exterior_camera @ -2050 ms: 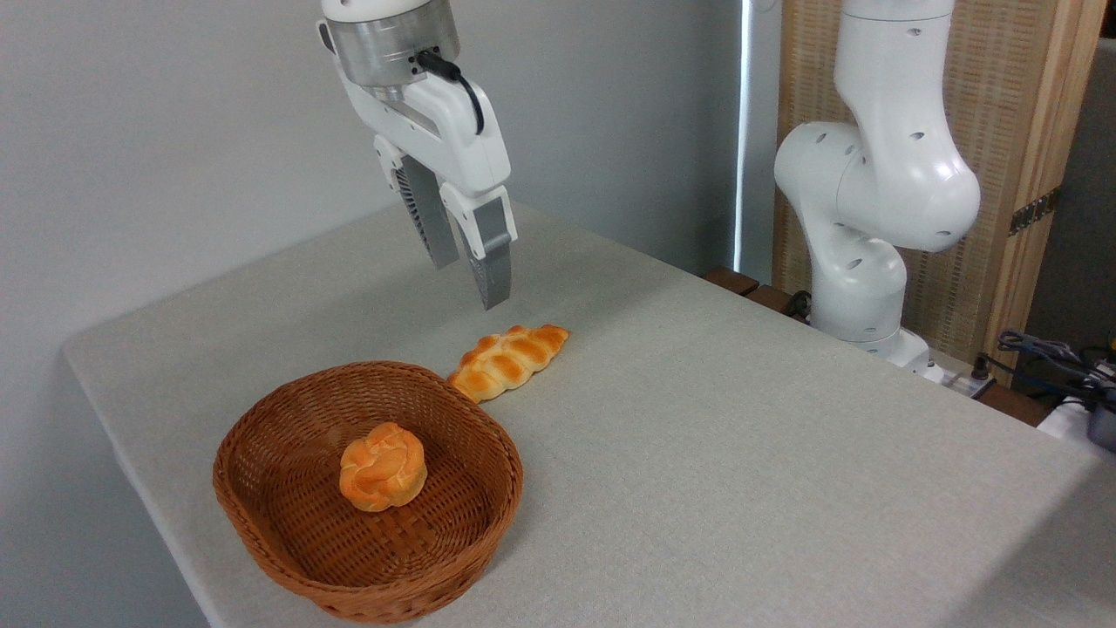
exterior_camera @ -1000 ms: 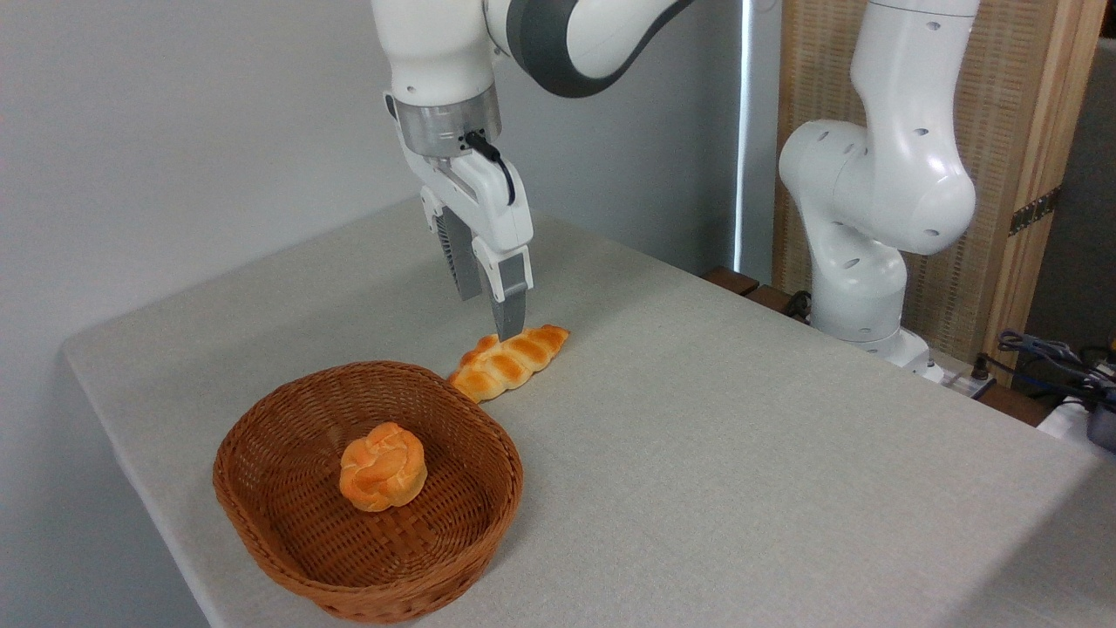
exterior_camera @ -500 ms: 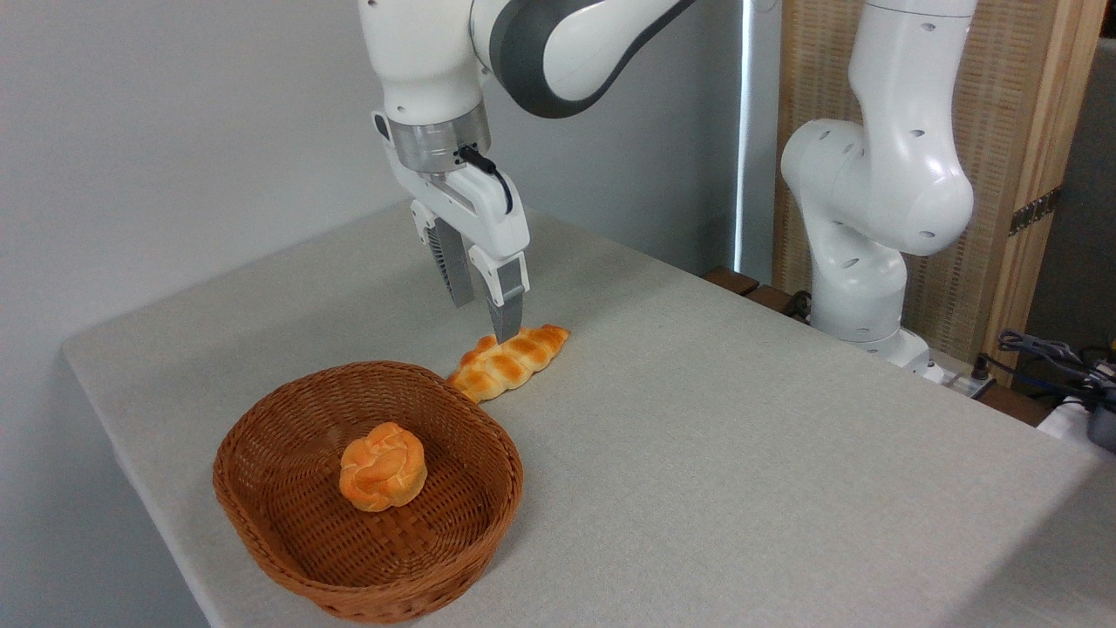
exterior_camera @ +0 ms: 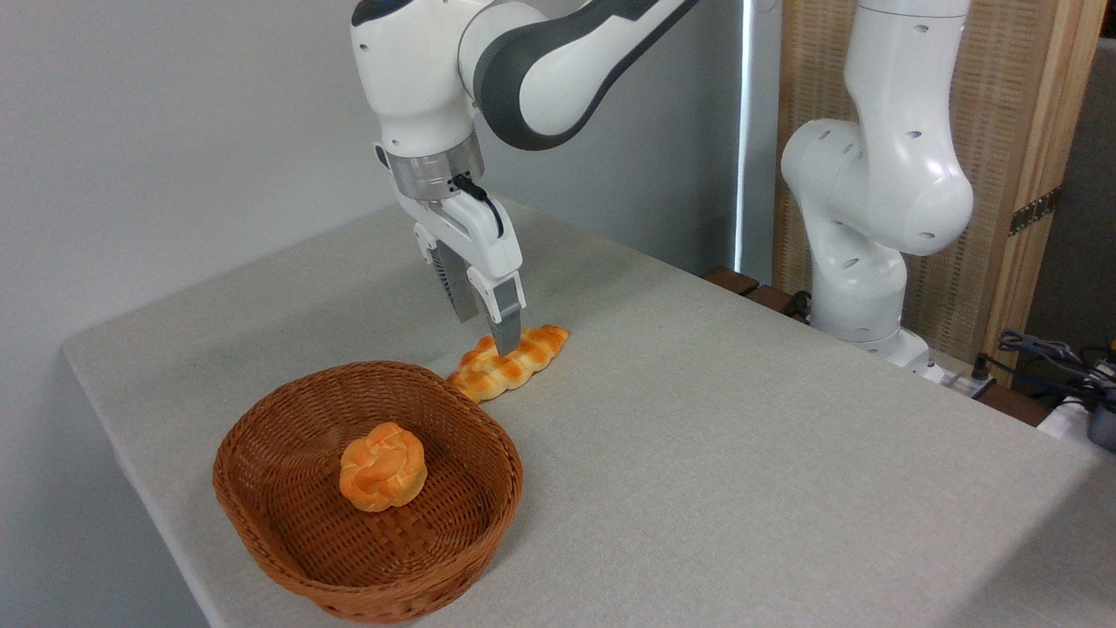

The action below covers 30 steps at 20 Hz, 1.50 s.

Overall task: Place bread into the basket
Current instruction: 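Lower the open gripper down onto the braided bread roll, then close the gripper around the middle of the braided roll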

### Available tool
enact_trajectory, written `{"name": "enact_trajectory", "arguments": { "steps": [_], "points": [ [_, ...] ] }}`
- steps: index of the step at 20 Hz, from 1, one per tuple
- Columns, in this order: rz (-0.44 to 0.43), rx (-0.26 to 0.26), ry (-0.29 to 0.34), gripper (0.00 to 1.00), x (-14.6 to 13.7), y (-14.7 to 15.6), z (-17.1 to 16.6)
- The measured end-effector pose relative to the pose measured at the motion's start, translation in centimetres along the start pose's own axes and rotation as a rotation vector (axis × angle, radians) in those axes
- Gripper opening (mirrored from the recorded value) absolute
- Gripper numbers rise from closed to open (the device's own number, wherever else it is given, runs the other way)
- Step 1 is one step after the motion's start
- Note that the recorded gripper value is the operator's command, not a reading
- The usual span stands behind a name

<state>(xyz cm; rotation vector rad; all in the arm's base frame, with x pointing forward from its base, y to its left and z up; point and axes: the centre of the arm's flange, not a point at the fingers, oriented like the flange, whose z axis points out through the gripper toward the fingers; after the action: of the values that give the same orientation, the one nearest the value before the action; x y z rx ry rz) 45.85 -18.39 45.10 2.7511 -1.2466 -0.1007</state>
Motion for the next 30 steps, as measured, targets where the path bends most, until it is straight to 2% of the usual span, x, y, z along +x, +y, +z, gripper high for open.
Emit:
{"name": "enact_trajectory", "arguments": {
  "steps": [23, 27, 30],
  "points": [
    [-0.005, -0.013, -0.026, 0.97, 0.5, -0.4, 3.8],
    [-0.006, -0.012, -0.026, 0.75, 0.5, -0.4, 4.2],
    [-0.006, -0.009, -0.021, 0.63, 0.6, -0.5, 4.3]
  ]
}}
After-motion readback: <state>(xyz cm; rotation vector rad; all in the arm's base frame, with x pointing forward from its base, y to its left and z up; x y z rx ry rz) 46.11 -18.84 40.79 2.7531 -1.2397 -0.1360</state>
